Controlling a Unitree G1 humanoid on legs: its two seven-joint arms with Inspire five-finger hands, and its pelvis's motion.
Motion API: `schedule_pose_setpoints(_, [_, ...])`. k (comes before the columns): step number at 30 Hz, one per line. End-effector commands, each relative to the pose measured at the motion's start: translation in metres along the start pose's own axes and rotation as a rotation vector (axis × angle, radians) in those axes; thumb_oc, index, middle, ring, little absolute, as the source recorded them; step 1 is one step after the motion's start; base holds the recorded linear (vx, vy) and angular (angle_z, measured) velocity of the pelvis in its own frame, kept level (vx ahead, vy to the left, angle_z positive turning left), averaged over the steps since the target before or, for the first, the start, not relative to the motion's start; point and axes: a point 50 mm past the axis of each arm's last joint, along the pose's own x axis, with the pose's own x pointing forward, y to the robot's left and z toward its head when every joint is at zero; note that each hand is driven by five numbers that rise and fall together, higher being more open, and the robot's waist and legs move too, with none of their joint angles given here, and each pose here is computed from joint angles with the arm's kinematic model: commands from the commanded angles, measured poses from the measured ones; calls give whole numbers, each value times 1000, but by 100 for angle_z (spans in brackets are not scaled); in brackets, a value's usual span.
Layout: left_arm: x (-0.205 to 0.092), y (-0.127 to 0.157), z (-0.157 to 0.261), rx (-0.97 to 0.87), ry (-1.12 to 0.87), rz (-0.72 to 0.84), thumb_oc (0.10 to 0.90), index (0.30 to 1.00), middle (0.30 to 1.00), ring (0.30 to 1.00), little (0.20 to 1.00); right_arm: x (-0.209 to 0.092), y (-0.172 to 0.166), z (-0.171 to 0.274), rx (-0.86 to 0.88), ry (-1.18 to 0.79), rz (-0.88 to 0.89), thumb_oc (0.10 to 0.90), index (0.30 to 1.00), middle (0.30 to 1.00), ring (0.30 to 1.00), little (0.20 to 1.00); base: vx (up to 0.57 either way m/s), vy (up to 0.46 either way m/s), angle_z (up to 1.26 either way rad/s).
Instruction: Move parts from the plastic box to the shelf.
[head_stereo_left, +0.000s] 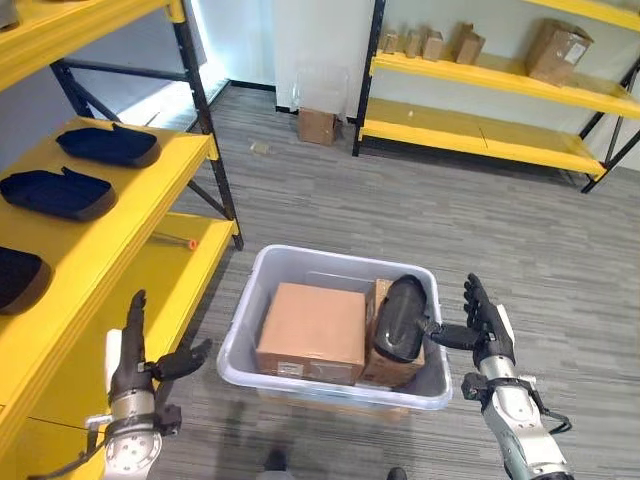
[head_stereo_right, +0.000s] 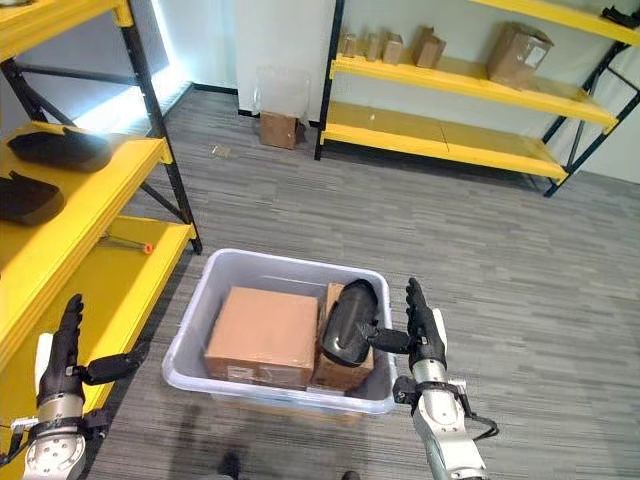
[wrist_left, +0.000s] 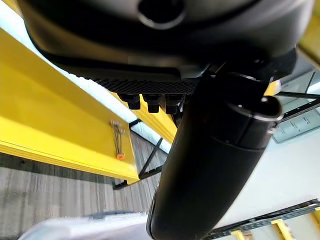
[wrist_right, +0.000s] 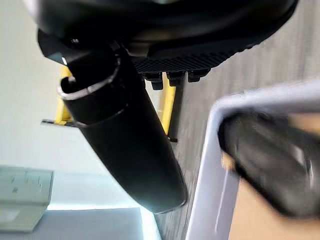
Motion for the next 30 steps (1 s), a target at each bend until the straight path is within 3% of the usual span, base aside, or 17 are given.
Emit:
schedule_pose_setpoints(1, [26,10,69,-68,-370,92,900,1000,1000,1000,1000,17,-28,68,-38,-330,-114,900,1000,1000,1000,1000,-71,-195,-9])
schedule_pose_setpoints(15, [35,7,81,43,-448,5,900,1000,1000,1000,1000,11,-76,75,-302,-389,-211,900,1000,1000,1000,1000,4,-49,-6])
schedule_pose_setpoints(19, [40,2,94,147,-511,-57,900,1000,1000,1000,1000,15,-91,104,-521,-503,-263,900,1000,1000,1000,1000,86,-135,-1])
schedule_pose_setpoints(24, [41,-5,107,142,-552,-133,900,1000,1000,1000,1000,17,-86,139,-628,-647,-197,900,1000,1000,1000,1000,41,-135,-6])
schedule_pose_setpoints(28, [46,-16,126,135,-614,-235,900,1000,1000,1000,1000,19,-61,174,-947,-864,-49,900,1000,1000,1000,1000,-19,-211,-5])
schedule_pose_setpoints(30, [47,-19,134,130,-641,-271,900,1000,1000,1000,1000,20,-59,190,-985,-916,-28,900,1000,1000,1000,1000,-31,-143,-1])
